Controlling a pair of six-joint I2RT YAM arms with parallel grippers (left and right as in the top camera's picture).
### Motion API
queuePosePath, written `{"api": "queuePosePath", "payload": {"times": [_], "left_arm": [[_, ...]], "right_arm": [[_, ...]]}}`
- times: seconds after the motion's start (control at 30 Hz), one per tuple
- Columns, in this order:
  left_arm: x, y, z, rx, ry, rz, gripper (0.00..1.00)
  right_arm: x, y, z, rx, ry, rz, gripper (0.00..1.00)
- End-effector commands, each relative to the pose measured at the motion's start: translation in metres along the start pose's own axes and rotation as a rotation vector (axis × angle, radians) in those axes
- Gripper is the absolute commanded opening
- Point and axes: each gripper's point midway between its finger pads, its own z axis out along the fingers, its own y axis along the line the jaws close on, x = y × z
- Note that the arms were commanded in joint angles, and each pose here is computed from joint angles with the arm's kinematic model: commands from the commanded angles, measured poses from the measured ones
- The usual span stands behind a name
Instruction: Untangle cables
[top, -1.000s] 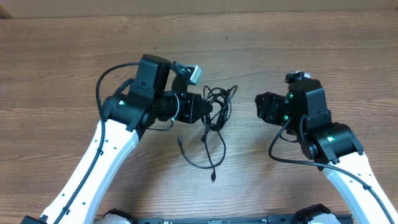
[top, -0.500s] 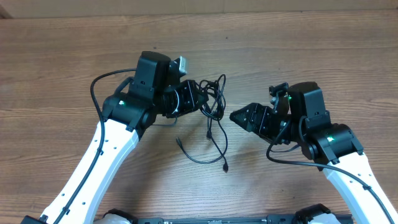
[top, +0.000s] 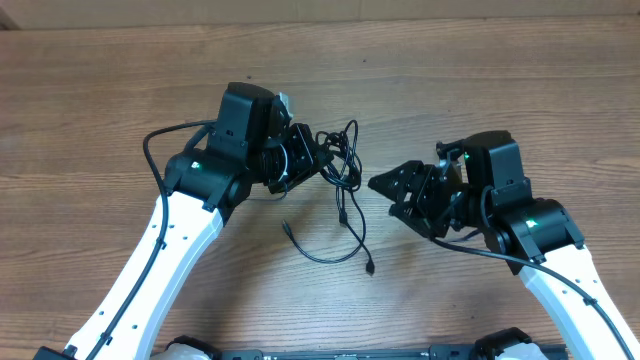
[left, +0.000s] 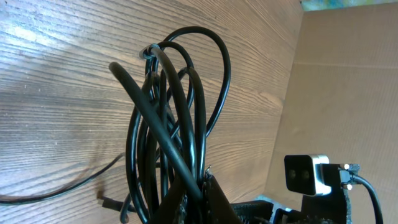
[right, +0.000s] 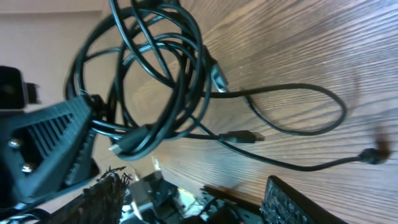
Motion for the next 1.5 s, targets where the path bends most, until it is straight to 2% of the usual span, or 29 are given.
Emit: {"api": "queuePosePath", "payload": {"times": [0.0, 0.1, 0.3, 0.6, 0.77, 0.87, 0.93, 0.97, 1.0, 1.13, 1.23, 1.33, 1.47], "left_arm": [[-0.002, -0.012, -0.009, 0.031, -0.022, -0.021, 0.04], [-0.003, -0.013, -0.009, 0.037, -0.024, -0.07, 0.04], [-0.003, -0.019, -0.009, 0.064, -0.021, -0.078, 0.04], [0.004, -0.026, -0.007, 0.084, 0.004, -0.069, 0.04], [0.008, -0.029, -0.005, 0.088, 0.013, -0.069, 0.04], [0.008, -0.03, -0.005, 0.09, 0.012, -0.07, 0.04], [0.007, -0.03, -0.005, 0.091, 0.011, -0.09, 0.04], [0.006, -0.032, -0.005, 0.099, 0.008, -0.097, 0.04], [0.005, -0.034, -0.006, 0.106, 0.004, -0.096, 0.04], [0.005, -0.04, -0.006, 0.133, 0.005, -0.083, 0.04], [0.006, -0.041, -0.006, 0.138, 0.014, -0.061, 0.04], [0.009, -0.036, -0.005, 0.117, 0.017, 0.006, 0.04], [0.009, -0.011, 0.001, -0.016, -0.033, -0.006, 0.04]], "right_arm": [[0.002, 0.015, -0.002, -0.044, 0.006, 0.029, 0.69], [0.004, 0.025, 0.004, -0.063, -0.01, 0.002, 0.7], [0.004, 0.02, 0.015, -0.016, -0.047, 0.094, 0.69], [-0.017, 0.024, 0.034, -0.027, -0.083, 0.164, 0.61], [-0.023, 0.031, 0.04, -0.056, -0.09, 0.177, 0.46], [-0.024, 0.032, 0.04, -0.061, -0.092, 0.176, 0.25], [-0.024, 0.032, 0.04, -0.059, -0.091, 0.175, 0.18], [-0.024, 0.031, 0.041, -0.058, -0.092, 0.168, 0.07], [-0.025, 0.031, 0.04, -0.058, -0.096, 0.163, 0.04], [-0.034, 0.029, 0.039, -0.035, -0.156, 0.029, 0.04], [-0.034, 0.035, 0.039, -0.037, -0.157, -0.265, 0.04], [-0.021, 0.042, 0.04, -0.079, -0.094, -0.459, 0.04], [-0.012, 0.063, 0.037, -0.178, -0.06, -0.513, 0.04]]}}
